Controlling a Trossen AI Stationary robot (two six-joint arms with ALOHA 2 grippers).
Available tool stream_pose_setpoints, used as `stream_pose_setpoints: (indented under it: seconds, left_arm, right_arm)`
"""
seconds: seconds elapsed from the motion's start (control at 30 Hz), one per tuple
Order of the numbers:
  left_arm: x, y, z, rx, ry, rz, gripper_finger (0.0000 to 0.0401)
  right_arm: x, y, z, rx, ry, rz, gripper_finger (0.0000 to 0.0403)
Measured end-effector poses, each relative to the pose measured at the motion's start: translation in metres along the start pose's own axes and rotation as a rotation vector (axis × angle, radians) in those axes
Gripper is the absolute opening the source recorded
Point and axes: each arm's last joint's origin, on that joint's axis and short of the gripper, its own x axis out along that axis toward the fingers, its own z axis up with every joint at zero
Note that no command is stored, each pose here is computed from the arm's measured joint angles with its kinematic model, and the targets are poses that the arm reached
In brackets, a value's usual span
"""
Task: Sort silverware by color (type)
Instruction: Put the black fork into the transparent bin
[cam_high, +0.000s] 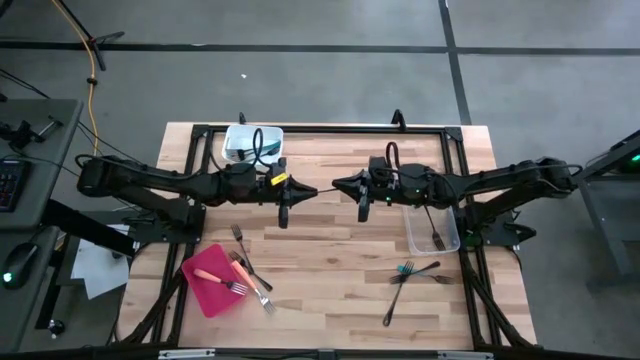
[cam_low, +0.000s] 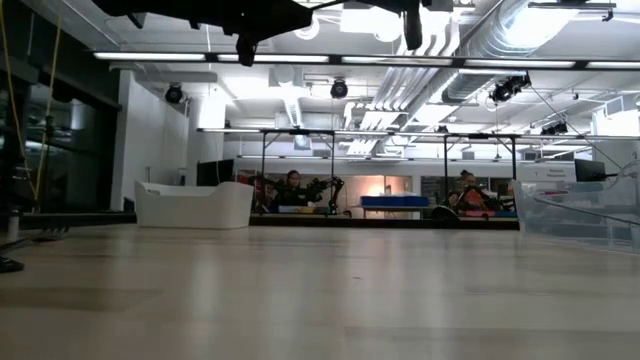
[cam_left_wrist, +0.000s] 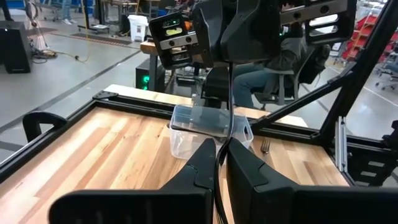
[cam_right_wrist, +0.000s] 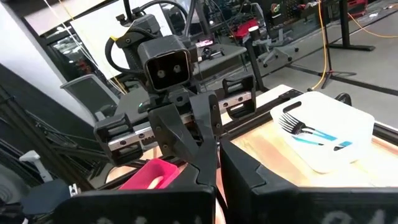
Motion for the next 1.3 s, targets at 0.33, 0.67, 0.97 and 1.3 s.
stream_pose_setpoints:
  seconds: [0.33, 0.67, 0.97, 1.3]
  left_arm:
    - [-0.006, 0.002, 0.003, 0.005, 0.018, 0.051, 0.0004]
    - [-0.035, 0.005, 0.022, 0.033, -0.021, 0.118, 0.0004]
    - [-0.052, 0.004, 0.021, -0.006, -0.068, 0.078, 0.0004]
    - [-0.035, 0.0, 0.017, -0.012, -0.111, 0.036, 0.0004]
  right_arm:
    - [0.004, -0.012, 0.006, 0.098, -0.033, -0.032, 0.0065]
    - [-0.006, -0.018, 0.02, 0.079, -0.063, -0.039, 0.0245]
    - [-0.003, -0.019, 0.018, 0.068, -0.065, -0.056, 0.0271]
    - [0.003, -0.013, 0.024, 0.045, -0.168, 0.044, 0.026]
